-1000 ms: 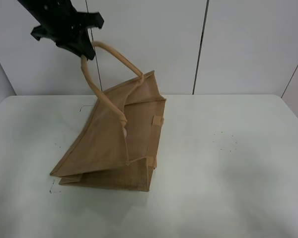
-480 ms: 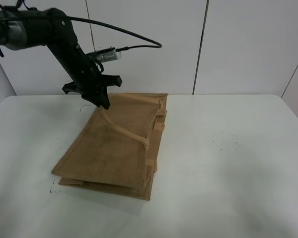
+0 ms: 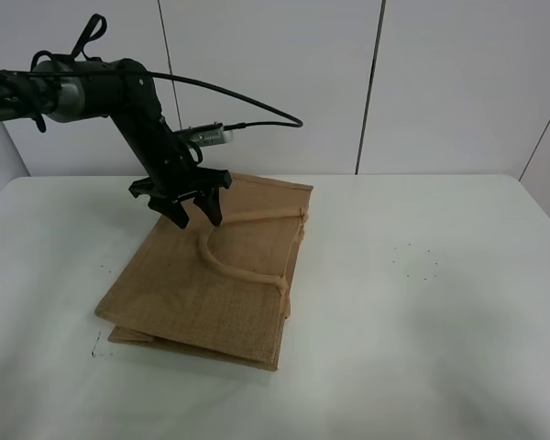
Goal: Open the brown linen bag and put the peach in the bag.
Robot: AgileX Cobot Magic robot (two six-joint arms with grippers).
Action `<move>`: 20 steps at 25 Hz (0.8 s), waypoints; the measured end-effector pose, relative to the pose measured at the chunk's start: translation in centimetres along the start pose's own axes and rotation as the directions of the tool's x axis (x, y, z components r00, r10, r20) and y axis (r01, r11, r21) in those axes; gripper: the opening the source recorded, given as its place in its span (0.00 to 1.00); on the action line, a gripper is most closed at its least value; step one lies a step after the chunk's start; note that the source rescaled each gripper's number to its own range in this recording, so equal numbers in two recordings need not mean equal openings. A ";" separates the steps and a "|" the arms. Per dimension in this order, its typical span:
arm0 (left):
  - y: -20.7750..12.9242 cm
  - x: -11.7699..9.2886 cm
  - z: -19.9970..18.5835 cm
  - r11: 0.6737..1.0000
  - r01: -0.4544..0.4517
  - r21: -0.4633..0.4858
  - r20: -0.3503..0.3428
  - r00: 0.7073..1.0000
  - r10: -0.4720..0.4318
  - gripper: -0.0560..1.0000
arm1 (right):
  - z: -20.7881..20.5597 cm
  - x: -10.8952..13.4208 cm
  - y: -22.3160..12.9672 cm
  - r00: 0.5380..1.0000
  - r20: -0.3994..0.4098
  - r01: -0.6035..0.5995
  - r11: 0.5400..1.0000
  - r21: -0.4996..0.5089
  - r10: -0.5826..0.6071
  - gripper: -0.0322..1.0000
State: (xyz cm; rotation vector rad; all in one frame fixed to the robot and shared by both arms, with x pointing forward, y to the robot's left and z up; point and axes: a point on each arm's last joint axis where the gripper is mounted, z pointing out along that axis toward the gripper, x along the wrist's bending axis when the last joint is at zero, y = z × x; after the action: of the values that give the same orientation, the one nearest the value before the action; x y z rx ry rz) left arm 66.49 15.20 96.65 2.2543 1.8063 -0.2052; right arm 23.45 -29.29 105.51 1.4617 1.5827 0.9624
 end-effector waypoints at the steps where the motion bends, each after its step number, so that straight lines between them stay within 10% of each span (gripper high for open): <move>1: 0.2 -0.1 -0.5 1.000 -0.008 -0.006 0.001 1.000 0.008 0.90 | 0.0 0.0 0.0 1.000 0.001 0.000 1.000 0.000 0.000 1.00; 9: 1.7 -0.2 -7.1 0.991 -0.087 -0.106 -0.181 0.981 0.067 0.94 | 0.0 -0.1 0.0 1.000 0.011 0.007 1.000 0.001 -0.007 1.00; 20: 1.5 8.4 -9.5 0.984 0.094 -0.151 -0.240 0.962 -0.129 0.94 | 0.0 -0.3 0.0 1.000 0.029 -0.002 1.000 0.003 0.002 1.00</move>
State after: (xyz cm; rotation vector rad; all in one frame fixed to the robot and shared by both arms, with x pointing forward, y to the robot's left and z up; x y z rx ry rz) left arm 69.47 25.44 103.76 2.1628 2.0045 0.1880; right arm 23.46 -29.55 105.49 1.4733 1.5627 0.9366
